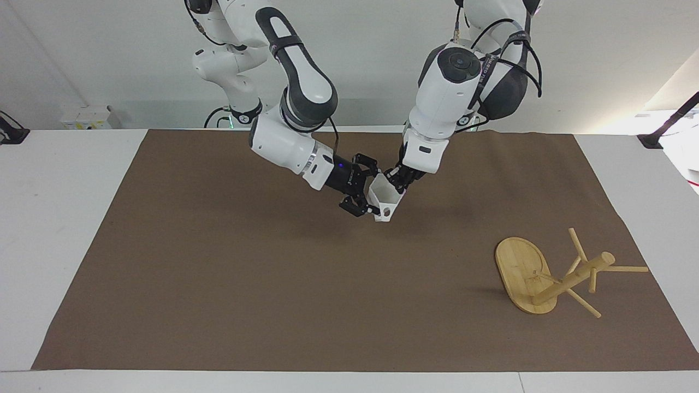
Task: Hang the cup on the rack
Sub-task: 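Grasp the cup with the left gripper and open the right gripper, then carry the cup with the left gripper while the right gripper withdraws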
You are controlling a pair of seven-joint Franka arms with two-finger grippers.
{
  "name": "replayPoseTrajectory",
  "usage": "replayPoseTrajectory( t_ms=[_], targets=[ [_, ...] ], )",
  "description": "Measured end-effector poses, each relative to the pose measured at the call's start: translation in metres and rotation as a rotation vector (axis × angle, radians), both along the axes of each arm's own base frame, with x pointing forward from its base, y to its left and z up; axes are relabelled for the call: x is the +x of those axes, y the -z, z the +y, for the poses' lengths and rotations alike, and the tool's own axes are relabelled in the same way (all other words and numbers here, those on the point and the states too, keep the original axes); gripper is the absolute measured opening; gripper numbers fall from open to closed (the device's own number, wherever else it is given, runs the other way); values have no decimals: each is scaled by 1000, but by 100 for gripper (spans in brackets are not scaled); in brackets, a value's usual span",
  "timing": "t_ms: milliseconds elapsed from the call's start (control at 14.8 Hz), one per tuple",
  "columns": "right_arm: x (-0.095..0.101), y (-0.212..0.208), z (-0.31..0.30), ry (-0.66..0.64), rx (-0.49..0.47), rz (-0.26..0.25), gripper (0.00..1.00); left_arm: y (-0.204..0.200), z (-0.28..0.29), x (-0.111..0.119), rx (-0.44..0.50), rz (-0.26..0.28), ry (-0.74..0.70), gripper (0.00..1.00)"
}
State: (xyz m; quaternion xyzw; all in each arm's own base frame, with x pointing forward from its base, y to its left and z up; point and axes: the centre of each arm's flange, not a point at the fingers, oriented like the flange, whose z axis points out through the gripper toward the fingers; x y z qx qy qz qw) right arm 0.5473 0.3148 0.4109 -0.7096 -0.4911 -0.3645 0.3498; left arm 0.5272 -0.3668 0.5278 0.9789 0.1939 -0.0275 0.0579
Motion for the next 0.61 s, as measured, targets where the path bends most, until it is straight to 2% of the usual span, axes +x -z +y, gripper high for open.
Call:
replayPoseTrajectory(
  t_ms=[136,271,407,610],
  targets=[
    [5,-3,-27,-39,23,-9,100,1,4,3,19,-11,-2,5],
    [16,2,-81,-118,3,-36,100,2,16,12,53,-49,-11,5],
    [25,6,-152,-206,-57,-22,100,-3,36,31,38,-124,-52,5],
    [24,4,-267,-264,-152,35,100,-14,86,56,-47,-291,-150,5]
  ],
)
